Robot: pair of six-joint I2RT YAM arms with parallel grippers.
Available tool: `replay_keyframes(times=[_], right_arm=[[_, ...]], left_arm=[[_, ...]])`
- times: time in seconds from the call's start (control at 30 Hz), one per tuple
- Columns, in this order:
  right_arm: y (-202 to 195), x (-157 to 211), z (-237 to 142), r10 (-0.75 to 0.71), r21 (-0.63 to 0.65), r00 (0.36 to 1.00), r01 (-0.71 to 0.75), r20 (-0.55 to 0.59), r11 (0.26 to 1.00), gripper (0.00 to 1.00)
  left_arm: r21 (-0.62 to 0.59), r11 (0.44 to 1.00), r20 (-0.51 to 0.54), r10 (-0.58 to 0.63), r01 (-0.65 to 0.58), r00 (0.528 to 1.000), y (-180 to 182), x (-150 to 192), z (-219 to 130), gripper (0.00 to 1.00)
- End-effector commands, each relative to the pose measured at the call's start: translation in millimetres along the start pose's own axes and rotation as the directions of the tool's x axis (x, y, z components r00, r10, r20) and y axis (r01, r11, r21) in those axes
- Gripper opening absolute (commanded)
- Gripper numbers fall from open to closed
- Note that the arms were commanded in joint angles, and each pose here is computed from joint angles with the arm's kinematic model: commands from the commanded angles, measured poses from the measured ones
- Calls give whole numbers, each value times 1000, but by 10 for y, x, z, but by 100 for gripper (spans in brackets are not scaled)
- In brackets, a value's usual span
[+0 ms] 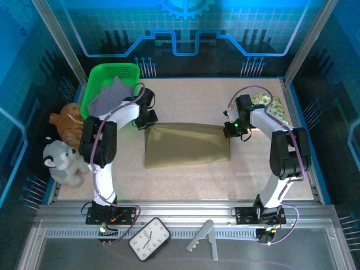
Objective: Fold and stack the skirts
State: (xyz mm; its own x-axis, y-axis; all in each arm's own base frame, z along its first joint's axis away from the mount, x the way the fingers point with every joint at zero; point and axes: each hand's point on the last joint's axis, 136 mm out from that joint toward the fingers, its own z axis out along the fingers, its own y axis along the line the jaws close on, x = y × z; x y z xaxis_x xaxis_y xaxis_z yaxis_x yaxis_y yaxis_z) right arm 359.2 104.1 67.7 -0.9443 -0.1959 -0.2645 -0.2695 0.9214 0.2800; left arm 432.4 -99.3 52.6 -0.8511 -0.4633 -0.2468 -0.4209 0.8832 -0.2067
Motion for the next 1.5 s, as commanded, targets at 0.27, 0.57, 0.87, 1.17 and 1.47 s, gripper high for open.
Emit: replay_keyframes(times=[0.27, 0.57, 0.87, 1.17, 1.47], right_arm=[[497, -362, -271, -75, -125, 992, 87, 100, 988, 0], [288, -688, 90, 40, -4, 997, -40, 71, 999, 35], [57, 75, -117, 461, -28, 884, -461, 75, 887, 87], [532, 322, 35, 628, -354, 775, -607, -67, 711, 96], [416, 365, 254, 692, -296, 722, -663, -8, 688, 85]], left_arm=[[-90, 992, 127, -74, 85, 989, 485, 123, -604, 4], [-146, 985, 95, -76, 90, 993, 485, -37, -381, 64], [36, 999, 92, -28, 24, 995, 65, 237, -805, 99], [367, 929, -201, 23, 54, 979, -953, 726, -370, 99], [394, 916, -296, 44, 80, 954, -1381, 677, 155, 99]])
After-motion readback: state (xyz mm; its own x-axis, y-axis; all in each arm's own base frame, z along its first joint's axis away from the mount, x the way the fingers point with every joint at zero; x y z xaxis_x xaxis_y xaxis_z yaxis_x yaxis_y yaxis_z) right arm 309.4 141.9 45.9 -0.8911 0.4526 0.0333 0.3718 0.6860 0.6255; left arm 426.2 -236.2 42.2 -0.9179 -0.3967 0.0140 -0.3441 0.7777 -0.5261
